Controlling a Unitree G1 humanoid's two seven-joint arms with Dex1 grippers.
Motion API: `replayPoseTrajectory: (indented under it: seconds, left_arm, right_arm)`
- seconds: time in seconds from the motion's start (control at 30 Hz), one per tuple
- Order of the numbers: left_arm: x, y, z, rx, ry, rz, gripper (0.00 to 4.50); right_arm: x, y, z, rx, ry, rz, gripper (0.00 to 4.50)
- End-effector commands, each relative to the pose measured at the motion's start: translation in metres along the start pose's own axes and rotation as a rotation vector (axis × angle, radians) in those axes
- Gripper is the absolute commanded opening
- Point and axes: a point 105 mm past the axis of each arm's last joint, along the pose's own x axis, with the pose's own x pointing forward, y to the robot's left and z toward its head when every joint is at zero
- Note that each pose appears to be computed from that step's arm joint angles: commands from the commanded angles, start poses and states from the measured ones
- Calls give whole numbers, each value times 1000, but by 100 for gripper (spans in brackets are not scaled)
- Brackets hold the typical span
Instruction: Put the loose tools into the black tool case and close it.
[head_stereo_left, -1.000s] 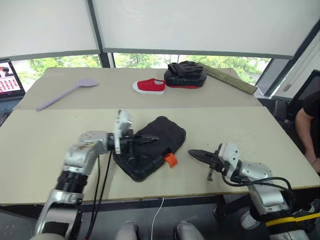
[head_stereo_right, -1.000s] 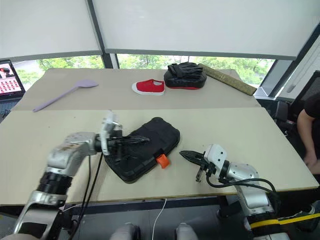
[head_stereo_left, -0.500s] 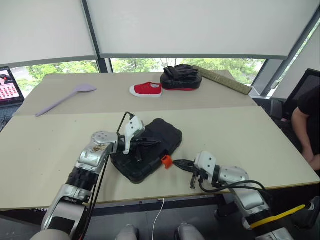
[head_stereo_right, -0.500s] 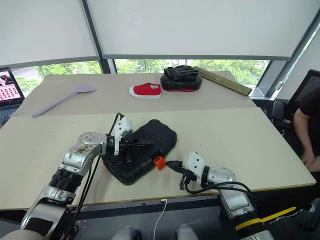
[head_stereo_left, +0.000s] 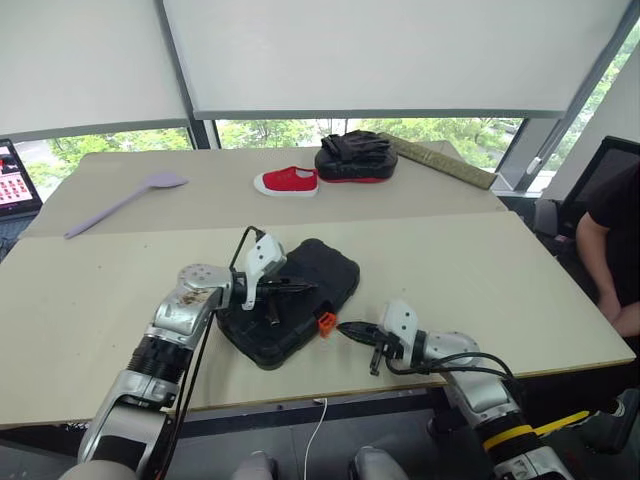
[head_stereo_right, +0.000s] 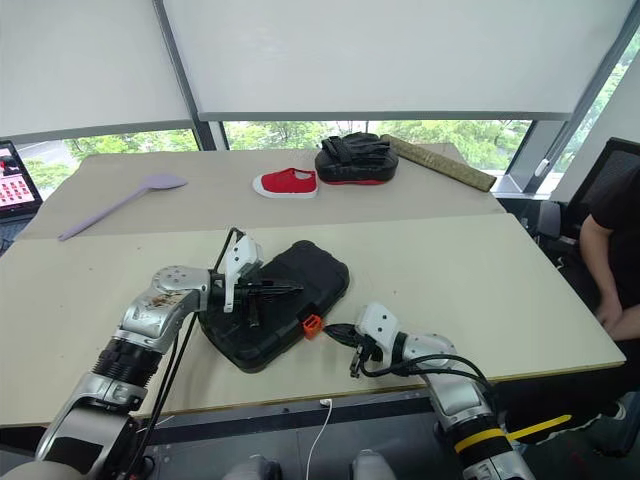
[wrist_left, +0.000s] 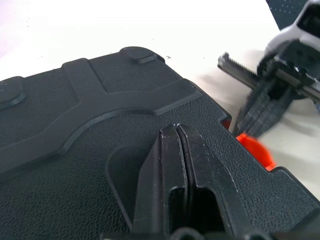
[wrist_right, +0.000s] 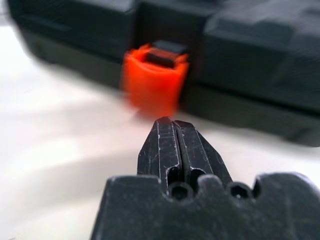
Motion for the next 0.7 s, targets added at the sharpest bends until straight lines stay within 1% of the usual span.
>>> replayPoseTrajectory:
  seconds: [0.03,0.17,0.23,0.37,0.53,0.7]
  left_arm:
    - [-5,-4,-42,-114,121,11,8]
    - [-6,-5,-43,-118,125,14,8]
    - [-7,-5,-46,-122,129,15,8]
    - [-5,-6,-45,-124,130,12,8]
    - [-5,-6,-46,-125,134,11,8]
    - [-6,-5,-46,-127,135,15,8]
  right_arm:
    - [-8,3,-1,6,59,13,0]
    - [-16,9,-4,29,95,38,0]
    - [-12,9,2,30,77,40,0]
    - [4,-1,10,11,39,-2,0]
    - [15,-10,19,21,-23,-31,0]
    - [21,-10,27,28,-67,-26,0]
